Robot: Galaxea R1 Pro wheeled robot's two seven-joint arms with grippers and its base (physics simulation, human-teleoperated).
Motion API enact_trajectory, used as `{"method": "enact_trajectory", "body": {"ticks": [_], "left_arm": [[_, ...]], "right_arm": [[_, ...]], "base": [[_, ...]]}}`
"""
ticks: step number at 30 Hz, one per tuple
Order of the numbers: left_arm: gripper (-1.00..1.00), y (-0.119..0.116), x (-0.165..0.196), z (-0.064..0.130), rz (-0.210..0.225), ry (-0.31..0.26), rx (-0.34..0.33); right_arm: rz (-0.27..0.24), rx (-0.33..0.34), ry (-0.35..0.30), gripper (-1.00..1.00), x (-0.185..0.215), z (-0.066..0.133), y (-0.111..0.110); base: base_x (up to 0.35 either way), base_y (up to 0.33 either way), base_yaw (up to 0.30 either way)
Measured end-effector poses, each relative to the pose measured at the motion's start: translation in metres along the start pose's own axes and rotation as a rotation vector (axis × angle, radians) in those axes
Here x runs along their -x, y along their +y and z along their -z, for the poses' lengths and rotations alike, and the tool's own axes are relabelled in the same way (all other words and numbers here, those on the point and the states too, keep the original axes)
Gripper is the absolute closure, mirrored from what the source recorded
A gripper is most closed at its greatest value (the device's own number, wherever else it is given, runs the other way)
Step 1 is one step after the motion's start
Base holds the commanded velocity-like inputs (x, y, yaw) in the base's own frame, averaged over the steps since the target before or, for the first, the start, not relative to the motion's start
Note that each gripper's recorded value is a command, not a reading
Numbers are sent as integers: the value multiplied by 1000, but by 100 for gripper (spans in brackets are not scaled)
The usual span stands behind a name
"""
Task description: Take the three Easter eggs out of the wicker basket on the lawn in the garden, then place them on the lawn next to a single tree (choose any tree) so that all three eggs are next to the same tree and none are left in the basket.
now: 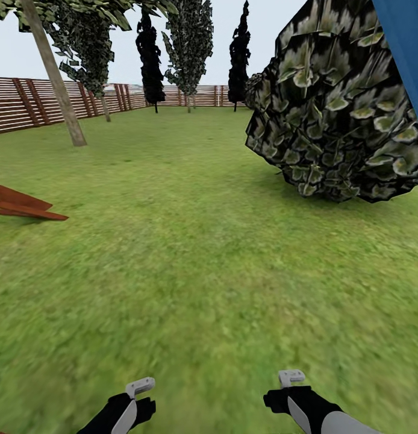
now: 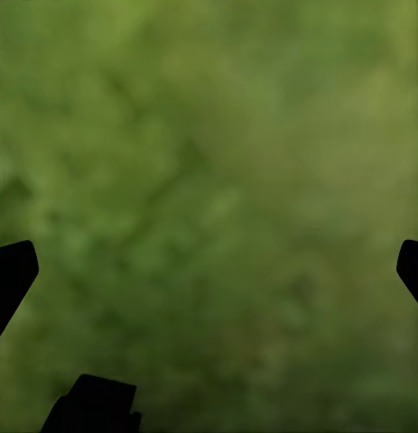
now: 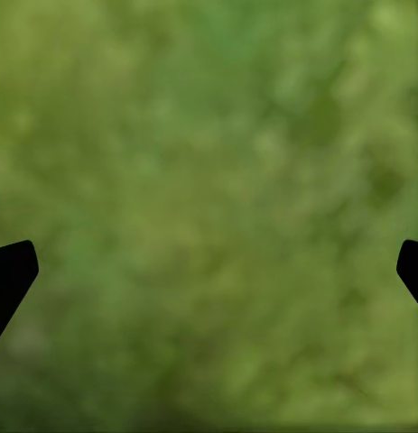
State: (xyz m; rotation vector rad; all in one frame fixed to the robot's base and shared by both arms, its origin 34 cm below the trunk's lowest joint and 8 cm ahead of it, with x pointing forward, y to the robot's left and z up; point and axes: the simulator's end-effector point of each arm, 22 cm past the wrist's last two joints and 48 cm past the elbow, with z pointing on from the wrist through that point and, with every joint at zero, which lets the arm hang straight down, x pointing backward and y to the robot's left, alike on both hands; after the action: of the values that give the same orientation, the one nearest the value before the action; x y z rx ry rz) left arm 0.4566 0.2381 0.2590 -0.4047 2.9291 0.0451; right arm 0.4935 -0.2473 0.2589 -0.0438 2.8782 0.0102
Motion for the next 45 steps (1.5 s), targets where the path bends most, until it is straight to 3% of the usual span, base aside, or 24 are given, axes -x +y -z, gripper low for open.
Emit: {"method": "enact_trajectory", "body": {"ticks": [10,35,45], "left_arm": [[-100,0,0,0,0,0,1],[-100,-1,-1,0,0,1,-1],[-100,2,-1,0,0,1,2]], "right_arm": [[0,-1,0,-100,0,0,0],[7,-3,2,-100,-1,0,-1],[7,-3,0,-100,-1,0,-1]], "base": [[21,108,-182],[10,14,-5],[260,66,0]]}}
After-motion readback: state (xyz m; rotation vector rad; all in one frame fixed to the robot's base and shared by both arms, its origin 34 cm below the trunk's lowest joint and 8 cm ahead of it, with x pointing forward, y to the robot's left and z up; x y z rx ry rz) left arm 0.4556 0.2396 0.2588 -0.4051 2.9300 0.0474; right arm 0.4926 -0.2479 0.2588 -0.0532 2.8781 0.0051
